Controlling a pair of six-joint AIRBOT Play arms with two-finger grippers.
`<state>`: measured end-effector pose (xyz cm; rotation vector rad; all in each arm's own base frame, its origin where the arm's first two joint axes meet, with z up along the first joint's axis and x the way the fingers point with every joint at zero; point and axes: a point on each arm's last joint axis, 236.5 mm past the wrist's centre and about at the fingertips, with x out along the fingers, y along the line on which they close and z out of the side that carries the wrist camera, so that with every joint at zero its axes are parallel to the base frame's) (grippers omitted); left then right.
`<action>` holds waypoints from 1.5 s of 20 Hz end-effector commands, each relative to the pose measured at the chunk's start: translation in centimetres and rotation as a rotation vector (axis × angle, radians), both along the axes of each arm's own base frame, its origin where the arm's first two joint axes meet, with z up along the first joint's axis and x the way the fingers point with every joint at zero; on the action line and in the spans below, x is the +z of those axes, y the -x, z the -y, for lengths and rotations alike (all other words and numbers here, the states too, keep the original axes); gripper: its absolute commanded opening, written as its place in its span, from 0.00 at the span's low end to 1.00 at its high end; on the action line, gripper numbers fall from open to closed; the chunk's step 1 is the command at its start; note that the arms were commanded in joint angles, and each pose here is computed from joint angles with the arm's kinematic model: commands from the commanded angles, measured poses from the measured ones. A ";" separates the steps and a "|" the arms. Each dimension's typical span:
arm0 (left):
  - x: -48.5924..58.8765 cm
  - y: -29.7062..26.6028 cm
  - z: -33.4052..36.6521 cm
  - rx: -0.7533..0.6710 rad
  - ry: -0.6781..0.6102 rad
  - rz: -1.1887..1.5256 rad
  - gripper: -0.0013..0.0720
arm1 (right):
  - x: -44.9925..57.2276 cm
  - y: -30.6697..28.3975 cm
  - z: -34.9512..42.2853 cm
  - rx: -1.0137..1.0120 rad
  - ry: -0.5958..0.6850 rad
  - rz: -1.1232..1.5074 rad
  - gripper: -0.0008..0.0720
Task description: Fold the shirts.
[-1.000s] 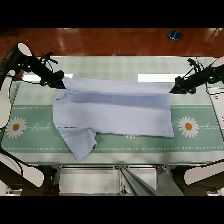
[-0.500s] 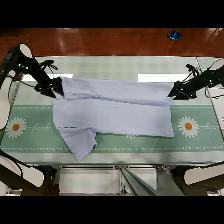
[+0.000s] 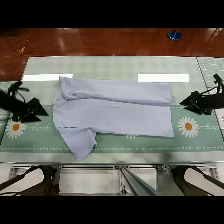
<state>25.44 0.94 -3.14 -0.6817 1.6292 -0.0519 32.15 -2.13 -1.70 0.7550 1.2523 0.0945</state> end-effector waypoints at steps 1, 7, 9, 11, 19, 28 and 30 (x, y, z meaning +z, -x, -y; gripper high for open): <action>-2.0 4.1 2.1 0.123 0.129 0.022 0.71 | 1.0 1.3 -2.9 -0.059 -0.103 0.132 0.57; -6.5 5.1 5.2 0.162 0.118 0.034 0.71 | 1.2 2.0 -3.8 -0.052 -0.129 0.134 0.57; -7.2 4.2 6.2 0.171 0.114 0.071 0.71 | 1.2 2.2 -3.9 -0.047 -0.135 0.129 0.57; -7.2 2.7 6.9 0.177 0.106 0.124 0.71 | 1.2 2.3 -4.1 -0.043 -0.141 0.123 0.57; -7.8 4.3 11.3 0.000 0.135 0.079 0.31 | -1.1 6.3 3.2 -0.233 -0.065 -0.021 0.57; -4.8 2.0 11.6 -0.048 0.163 0.136 0.04 | -7.6 14.3 -2.9 -0.081 -0.084 -0.380 0.57; -4.6 1.9 11.6 -0.049 0.165 0.138 0.04 | -8.1 14.1 -3.6 -0.060 -0.086 -0.389 0.57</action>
